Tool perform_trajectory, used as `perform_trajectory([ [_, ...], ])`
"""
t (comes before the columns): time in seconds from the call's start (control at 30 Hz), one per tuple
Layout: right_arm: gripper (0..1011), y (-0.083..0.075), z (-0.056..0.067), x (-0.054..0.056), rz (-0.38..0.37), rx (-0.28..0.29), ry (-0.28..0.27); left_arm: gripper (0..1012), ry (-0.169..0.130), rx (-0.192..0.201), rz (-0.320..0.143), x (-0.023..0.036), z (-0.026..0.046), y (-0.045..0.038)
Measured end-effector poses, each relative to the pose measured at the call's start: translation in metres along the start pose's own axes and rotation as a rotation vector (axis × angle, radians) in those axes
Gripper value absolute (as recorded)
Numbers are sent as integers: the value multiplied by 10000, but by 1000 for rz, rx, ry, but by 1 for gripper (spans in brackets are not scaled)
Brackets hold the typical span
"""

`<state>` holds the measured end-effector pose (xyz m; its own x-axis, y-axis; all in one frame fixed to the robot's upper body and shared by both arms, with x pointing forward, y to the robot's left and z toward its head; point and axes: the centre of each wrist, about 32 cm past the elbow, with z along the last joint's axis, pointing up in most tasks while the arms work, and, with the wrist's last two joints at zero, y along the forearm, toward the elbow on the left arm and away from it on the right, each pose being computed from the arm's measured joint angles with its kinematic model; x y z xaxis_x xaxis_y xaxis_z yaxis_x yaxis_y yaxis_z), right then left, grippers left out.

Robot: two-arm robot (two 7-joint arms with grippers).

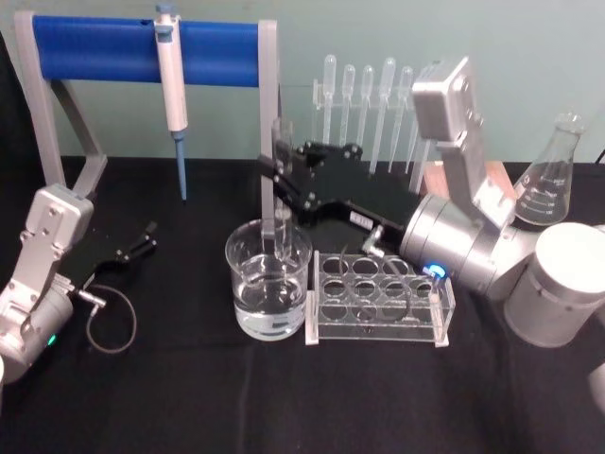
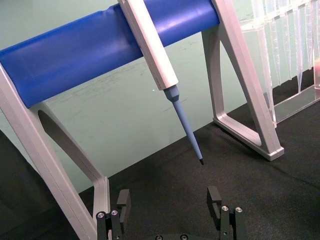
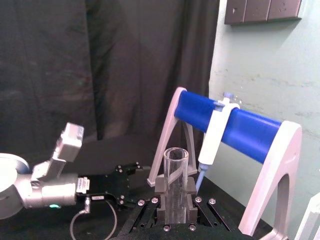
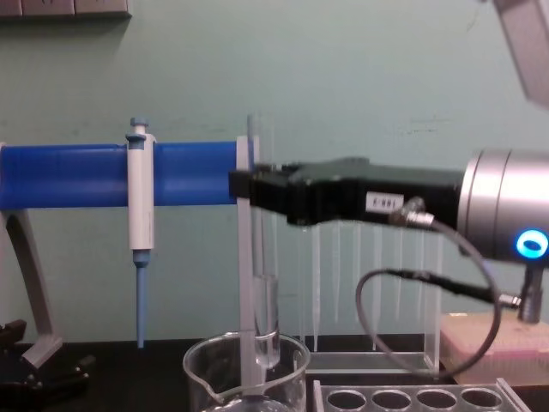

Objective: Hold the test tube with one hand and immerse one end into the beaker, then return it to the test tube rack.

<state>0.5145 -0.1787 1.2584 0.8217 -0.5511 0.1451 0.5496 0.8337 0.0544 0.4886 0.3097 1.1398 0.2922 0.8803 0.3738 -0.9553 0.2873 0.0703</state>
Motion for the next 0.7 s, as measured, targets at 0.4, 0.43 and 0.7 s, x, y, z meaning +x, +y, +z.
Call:
perform_trajectory([
  [0.4,225,77,-452,-73,-19,15,20,1000,0,0,0,0,0,0],
  [0.43,225,78,-466,-77,-19,14,23,1000,0,0,0,0,0,0],
  [0.7,225,102,-599,-113,-22,9,43,1000,0,0,0,0,0,0],
])
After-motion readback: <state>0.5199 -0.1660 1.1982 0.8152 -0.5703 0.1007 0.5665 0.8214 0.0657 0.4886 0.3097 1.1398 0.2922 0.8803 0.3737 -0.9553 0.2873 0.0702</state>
